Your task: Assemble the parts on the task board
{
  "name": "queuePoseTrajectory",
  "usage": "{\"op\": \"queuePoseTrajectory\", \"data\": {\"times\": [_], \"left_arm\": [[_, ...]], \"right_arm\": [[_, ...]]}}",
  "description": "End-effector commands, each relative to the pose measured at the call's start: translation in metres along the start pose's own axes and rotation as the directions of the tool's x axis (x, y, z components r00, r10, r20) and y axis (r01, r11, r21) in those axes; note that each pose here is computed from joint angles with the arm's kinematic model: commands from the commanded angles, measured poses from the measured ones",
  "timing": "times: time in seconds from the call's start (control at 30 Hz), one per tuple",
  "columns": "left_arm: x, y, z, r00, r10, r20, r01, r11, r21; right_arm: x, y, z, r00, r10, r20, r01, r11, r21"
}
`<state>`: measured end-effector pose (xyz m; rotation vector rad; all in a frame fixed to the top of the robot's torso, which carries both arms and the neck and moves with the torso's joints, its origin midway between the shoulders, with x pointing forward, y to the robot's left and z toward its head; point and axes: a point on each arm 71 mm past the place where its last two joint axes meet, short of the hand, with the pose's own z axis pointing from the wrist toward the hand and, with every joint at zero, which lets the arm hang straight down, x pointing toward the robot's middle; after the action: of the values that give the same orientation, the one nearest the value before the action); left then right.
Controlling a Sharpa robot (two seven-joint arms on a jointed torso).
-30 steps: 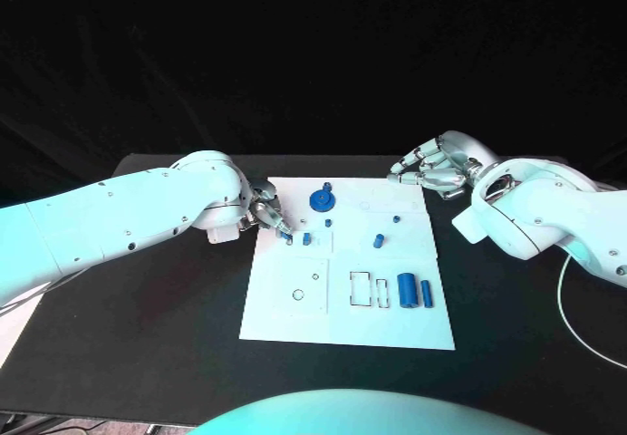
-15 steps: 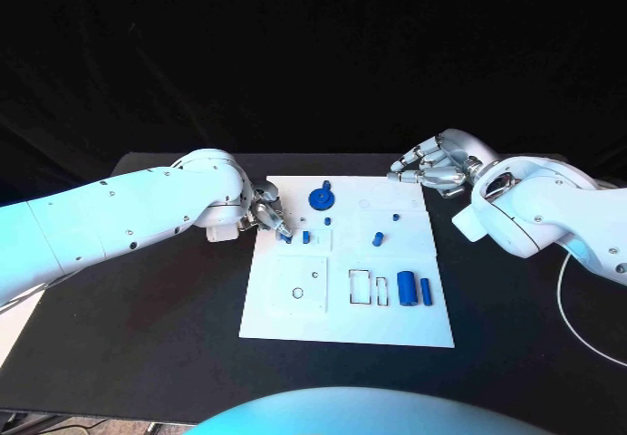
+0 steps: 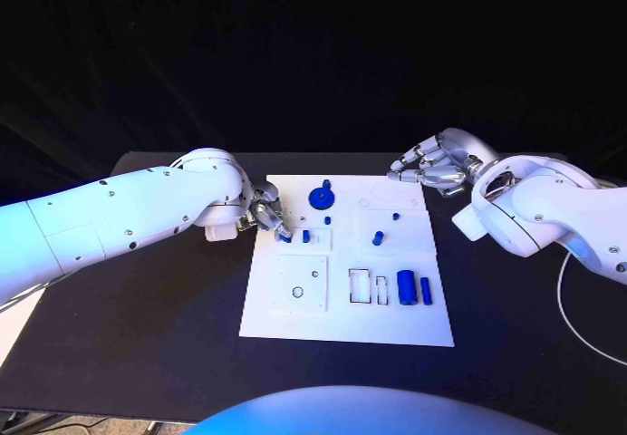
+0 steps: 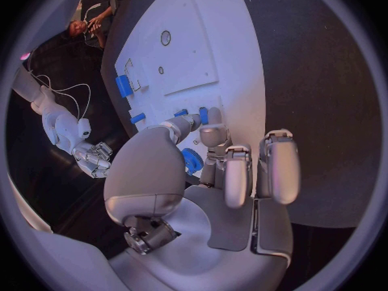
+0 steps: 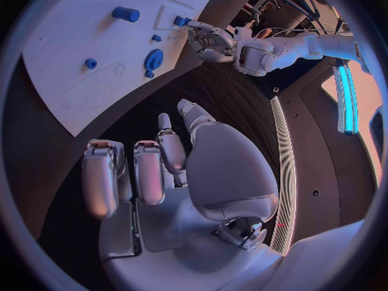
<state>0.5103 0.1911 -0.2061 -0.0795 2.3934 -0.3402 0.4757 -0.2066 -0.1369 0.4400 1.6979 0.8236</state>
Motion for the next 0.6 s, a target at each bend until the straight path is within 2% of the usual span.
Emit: {"op": "queuePoseTrajectory", "data": {"times": [0.03,0.27,0.6], "left_arm": [[0.0038,-0.0003,0.0012,0.999,0.025,-0.021,-0.025,1.0,0.0],[0.0042,-0.0039,0.003,0.999,0.026,-0.024,-0.025,1.0,0.004],[0.0099,-0.0047,0.0093,0.997,0.007,-0.08,-0.01,0.999,-0.039]], "right_arm": [[0.0017,0.001,-0.0001,1.0,-0.006,-0.013,0.006,1.0,-0.01],[0.0018,0.0011,-0.0001,1.0,-0.005,-0.014,0.005,1.0,-0.01],[0.002,0.0012,-0.0004,1.0,-0.006,-0.015,0.005,1.0,-0.01]]}}
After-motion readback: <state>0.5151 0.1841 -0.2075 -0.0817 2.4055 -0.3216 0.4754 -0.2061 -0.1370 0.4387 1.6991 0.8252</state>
